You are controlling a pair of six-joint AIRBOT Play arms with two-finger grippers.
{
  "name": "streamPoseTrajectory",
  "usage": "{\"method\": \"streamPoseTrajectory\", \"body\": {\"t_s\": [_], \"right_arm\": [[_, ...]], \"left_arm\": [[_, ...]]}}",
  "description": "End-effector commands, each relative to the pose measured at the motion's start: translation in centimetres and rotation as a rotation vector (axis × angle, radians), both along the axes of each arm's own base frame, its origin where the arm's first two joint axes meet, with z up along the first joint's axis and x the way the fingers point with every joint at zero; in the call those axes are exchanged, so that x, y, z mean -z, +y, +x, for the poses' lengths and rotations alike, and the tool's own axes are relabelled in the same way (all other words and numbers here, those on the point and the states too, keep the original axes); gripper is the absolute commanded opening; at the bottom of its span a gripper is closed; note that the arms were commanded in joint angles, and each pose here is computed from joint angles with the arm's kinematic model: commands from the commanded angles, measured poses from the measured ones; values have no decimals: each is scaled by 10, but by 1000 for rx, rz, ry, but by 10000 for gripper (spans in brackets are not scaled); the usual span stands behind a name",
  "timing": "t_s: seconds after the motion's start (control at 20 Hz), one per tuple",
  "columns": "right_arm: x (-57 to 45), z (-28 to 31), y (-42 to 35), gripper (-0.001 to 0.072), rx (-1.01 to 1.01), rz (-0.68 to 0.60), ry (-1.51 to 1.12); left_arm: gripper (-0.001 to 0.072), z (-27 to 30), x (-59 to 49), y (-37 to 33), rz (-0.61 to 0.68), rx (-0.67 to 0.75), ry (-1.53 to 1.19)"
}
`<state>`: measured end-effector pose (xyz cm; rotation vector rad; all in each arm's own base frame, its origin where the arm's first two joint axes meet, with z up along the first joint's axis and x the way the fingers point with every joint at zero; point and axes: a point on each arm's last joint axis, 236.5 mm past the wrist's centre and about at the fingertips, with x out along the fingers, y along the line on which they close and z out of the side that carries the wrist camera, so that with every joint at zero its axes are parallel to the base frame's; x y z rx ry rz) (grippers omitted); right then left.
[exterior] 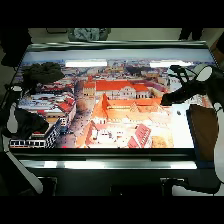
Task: Fold the shirts.
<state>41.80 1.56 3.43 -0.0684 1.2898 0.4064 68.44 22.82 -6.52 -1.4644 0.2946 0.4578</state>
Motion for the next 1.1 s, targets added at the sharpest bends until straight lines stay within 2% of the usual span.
{"method": "streamPoseTrajectory", "body": {"t_s": [0.0, 0.1, 0.2, 0.35, 0.45, 0.55, 0.7, 0.8, 0.95, 1.05], "right_arm": [[0, -7, 6, 494, 0, 28, 33], [1, -10, 6, 494, -6, 27, 46], [1, -12, 5, 494, -15, 18, 48], [-6, -7, -2, 494, -77, -30, -9], [-24, -4, -10, 494, -102, -76, -63], [-56, -5, -14, 494, -103, -109, -144], [-109, -21, -11, 493, -98, -128, -272], [-147, -44, -8, 493, -99, -143, -353], [-195, -81, -3, 494, -101, -166, -468], [-220, -107, -1, 494, -102, -182, -529]], "left_arm": [[21, 3, -1, 7, -25, -50, -35], [18, 5, -22, 2, -6, -3, -47], [17, 13, -97, -11, 232, 134, -117], [17, -10, -263, -67, 698, 368, -268], [17, -59, -381, -133, 944, 508, -406], [17, -133, -486, -200, 1103, 574, -564], [18, -244, -577, -279, 1189, 623, -762], [18, -306, -598, -332, 1207, 734, -861], [18, -360, -578, -405, 1138, 1018, -919], [18, -368, -535, -441, 1093, 1213, -850]]}}
